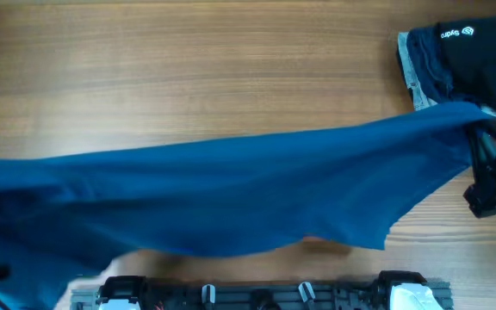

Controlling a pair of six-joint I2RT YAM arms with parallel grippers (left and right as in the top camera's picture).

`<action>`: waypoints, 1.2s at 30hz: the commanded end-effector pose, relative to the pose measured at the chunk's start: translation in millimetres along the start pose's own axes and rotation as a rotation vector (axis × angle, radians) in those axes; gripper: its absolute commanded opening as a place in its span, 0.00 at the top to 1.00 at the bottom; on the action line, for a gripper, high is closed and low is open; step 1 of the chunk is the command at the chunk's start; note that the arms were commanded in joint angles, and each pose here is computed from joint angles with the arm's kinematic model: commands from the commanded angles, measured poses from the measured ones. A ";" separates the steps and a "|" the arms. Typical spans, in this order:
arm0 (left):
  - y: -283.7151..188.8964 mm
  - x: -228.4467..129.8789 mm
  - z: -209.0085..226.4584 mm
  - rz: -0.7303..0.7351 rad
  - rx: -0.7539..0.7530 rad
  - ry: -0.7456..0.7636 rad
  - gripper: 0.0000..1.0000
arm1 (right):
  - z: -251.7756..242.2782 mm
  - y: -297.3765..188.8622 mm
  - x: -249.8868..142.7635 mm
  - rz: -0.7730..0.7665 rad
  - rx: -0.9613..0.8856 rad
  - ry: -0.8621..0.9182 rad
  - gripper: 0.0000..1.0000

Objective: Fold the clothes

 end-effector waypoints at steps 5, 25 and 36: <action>116.7 -60.9 -10.5 0.366 0.134 0.130 0.96 | -40.2 124.5 2.3 0.348 -0.085 0.113 0.96; 437.4 -435.7 -32.6 0.861 0.185 0.263 0.96 | -179.5 531.8 -158.2 0.685 -0.096 0.174 0.96; 442.0 -452.2 -49.3 0.883 0.029 0.186 0.96 | -184.4 528.9 -153.5 0.670 -0.157 0.150 0.96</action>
Point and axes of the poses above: each gripper's point midway between its finger pads, its own y axis out along the fingers, its own z axis along the line the jaws close on, x = y × z, the point moved 7 cm from there along -y, back along the fingers, and after that the axes turned 12 degrees about y, right-handed, at the moved point
